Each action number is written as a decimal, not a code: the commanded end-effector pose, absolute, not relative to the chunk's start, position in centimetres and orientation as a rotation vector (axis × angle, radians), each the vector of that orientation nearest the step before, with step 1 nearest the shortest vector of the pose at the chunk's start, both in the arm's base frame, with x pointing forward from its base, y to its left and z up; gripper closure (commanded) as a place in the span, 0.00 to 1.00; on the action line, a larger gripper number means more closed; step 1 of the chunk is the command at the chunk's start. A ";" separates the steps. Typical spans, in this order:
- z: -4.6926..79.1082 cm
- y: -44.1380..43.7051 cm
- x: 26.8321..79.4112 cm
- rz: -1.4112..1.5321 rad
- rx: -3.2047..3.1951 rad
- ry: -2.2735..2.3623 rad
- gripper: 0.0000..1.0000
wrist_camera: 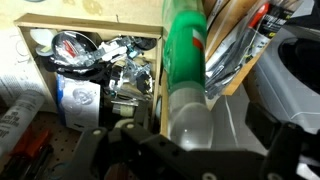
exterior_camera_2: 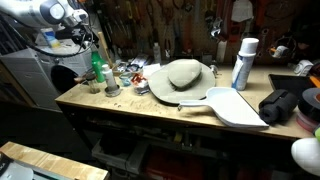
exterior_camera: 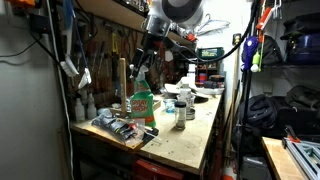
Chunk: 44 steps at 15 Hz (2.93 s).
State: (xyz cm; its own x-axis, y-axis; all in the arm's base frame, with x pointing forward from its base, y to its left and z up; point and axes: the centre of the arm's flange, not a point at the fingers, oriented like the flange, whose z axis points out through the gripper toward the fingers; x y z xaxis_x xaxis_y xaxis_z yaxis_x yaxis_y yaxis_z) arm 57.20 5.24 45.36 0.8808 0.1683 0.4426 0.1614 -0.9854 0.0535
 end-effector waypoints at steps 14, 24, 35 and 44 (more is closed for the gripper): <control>47.9 -0.6 57.7 0.501 3.092 0.227 0.99; 50.8 -1.1 56.8 0.607 3.149 0.129 1.00; 59.3 -10.3 54.1 0.835 2.978 -0.071 1.00; 59.7 -14.7 56.5 0.803 2.686 -0.334 1.00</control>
